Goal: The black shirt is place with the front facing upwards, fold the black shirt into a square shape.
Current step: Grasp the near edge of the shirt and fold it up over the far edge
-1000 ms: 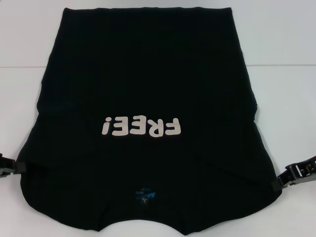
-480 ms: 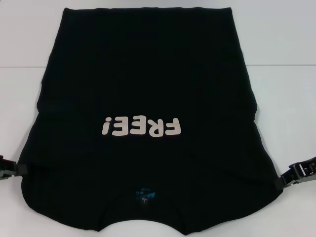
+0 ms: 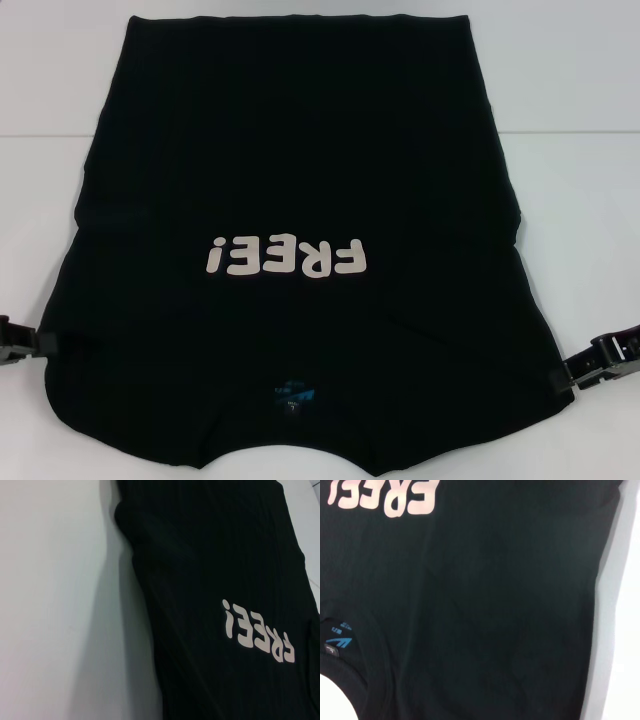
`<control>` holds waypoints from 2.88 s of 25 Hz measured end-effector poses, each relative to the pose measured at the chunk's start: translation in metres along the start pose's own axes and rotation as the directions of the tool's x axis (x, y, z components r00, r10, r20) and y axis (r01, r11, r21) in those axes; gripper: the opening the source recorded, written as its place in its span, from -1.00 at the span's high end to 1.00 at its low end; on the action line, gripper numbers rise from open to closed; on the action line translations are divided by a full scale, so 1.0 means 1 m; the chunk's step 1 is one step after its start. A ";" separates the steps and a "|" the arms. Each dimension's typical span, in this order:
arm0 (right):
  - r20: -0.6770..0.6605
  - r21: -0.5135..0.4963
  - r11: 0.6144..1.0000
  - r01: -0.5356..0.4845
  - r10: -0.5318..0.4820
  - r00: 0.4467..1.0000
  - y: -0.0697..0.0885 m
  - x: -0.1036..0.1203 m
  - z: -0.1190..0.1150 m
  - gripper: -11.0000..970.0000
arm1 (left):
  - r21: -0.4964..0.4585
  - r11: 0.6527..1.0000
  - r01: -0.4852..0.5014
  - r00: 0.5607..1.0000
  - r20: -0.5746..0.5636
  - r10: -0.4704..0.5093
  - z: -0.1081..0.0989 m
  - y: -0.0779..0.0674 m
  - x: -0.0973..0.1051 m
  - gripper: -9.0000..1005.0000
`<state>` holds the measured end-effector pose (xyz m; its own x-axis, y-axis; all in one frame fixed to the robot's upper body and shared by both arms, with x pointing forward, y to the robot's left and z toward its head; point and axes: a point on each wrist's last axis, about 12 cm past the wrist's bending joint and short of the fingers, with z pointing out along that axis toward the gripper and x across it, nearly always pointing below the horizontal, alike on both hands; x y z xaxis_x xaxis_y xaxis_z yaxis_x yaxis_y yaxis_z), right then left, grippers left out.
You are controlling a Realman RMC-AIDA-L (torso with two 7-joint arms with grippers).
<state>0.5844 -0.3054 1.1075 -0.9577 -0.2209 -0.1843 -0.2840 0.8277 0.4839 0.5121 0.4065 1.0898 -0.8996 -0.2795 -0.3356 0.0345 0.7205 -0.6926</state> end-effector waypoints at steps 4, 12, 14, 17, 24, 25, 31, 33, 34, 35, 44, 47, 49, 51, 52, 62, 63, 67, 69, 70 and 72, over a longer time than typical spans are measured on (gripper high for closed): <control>0.001 0.009 1.000 -0.002 0.002 1.000 -0.002 0.001 -0.001 0.14 | 0.006 1.000 0.004 1.000 -0.004 -0.004 0.002 0.000 0.001 0.96; 0.012 0.019 1.000 -0.009 0.009 1.000 -0.004 0.002 0.002 -0.32 | 0.011 1.000 0.010 1.000 -0.008 -0.009 0.005 0.000 0.002 0.96; 0.012 0.016 1.000 -0.006 0.005 1.000 -0.002 0.001 0.003 -0.47 | 0.010 1.000 0.010 1.000 -0.006 -0.010 0.005 0.000 0.002 0.96; 0.011 0.013 1.000 -0.002 0.001 1.000 0.000 0.000 0.004 -0.61 | 0.009 1.000 0.011 1.000 -0.005 -0.011 0.004 0.001 0.002 0.96; 0.004 0.001 1.000 0.002 -0.002 1.000 0.003 -0.001 0.008 -0.60 | 0.009 1.000 0.012 1.000 -0.005 -0.012 0.004 0.001 0.002 0.96; 0.003 -0.001 1.000 0.005 -0.005 1.000 0.004 -0.001 0.008 -0.60 | 0.009 1.000 0.011 1.000 -0.005 -0.011 0.004 0.001 0.002 0.96; -0.007 -0.018 1.000 0.018 -0.019 1.000 0.011 -0.004 0.012 -0.61 | 0.009 1.000 0.010 1.000 -0.005 -0.010 0.004 0.001 0.002 0.96; -0.010 -0.022 0.999 0.023 -0.023 1.000 0.013 -0.005 0.014 -0.61 | 0.009 1.000 0.009 1.000 -0.005 -0.009 0.004 0.000 0.001 0.96; -0.012 -0.023 0.999 0.024 -0.025 1.000 0.014 -0.006 0.014 -0.61 | 0.010 1.000 0.009 1.000 -0.005 -0.009 0.005 0.000 0.001 0.96; -0.014 -0.023 0.999 0.026 -0.026 1.000 0.015 -0.006 0.015 -0.61 | 0.010 1.000 0.009 1.000 -0.005 -0.009 0.005 0.000 0.001 0.96; -0.015 -0.021 0.999 0.028 -0.028 0.999 0.016 -0.007 0.015 -0.61 | 0.011 1.000 0.006 1.000 -0.005 -0.006 0.005 -0.001 0.000 0.97; -0.015 -0.021 0.999 0.031 -0.031 0.999 0.017 -0.008 0.015 -0.61 | 0.011 1.000 0.006 1.000 -0.005 -0.006 0.005 -0.001 0.000 0.97; -0.014 -0.020 0.999 0.042 -0.042 0.999 0.018 -0.010 0.014 -0.61 | 0.011 1.000 0.005 1.000 -0.005 -0.005 0.005 -0.001 0.000 0.97; -0.012 -0.014 0.998 0.062 -0.063 0.998 0.020 -0.011 0.013 -0.60 | 0.011 1.000 0.004 1.000 -0.004 -0.004 0.005 -0.001 -0.001 0.97; -0.014 -0.011 0.997 0.071 -0.071 0.997 0.020 -0.012 0.012 -0.51 | 0.011 1.000 0.004 1.000 -0.004 -0.004 0.005 -0.001 -0.001 0.97; -0.053 0.015 0.996 0.091 -0.090 0.995 0.025 -0.014 0.015 0.31 | 0.007 1.000 0.002 1.000 -0.001 -0.002 0.004 -0.001 -0.002 0.97; -0.055 0.018 0.996 0.090 -0.089 0.994 0.025 -0.014 0.015 0.36 | 0.007 1.000 0.002 1.000 -0.001 -0.002 0.004 -0.001 -0.002 0.97; -0.059 0.023 0.996 0.090 -0.089 0.994 0.025 -0.015 0.015 0.54 | 0.006 1.000 0.000 1.000 0.002 0.000 0.004 -0.001 -0.003 0.97; -0.058 0.023 0.996 0.091 -0.090 0.994 0.025 -0.015 0.015 0.62 | 0.006 1.000 0.000 1.000 0.003 0.000 0.005 -0.001 -0.003 0.97; -0.058 0.024 0.996 0.091 -0.090 0.994 0.025 -0.015 0.015 0.67 | 0.005 1.000 -0.001 1.000 0.004 0.001 0.005 -0.001 -0.003 0.96; -0.056 0.026 0.995 0.092 -0.090 0.994 0.025 -0.016 0.014 0.78 | 0.004 1.000 -0.001 1.000 0.006 0.001 0.005 -0.001 -0.003 0.96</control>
<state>0.5932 -0.2742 1.1103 -0.9294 -0.3228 -0.1792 -0.3692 0.8172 0.4427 0.5172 0.4039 1.0886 -0.8971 -0.2823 -0.3399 0.0373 0.7182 -0.6949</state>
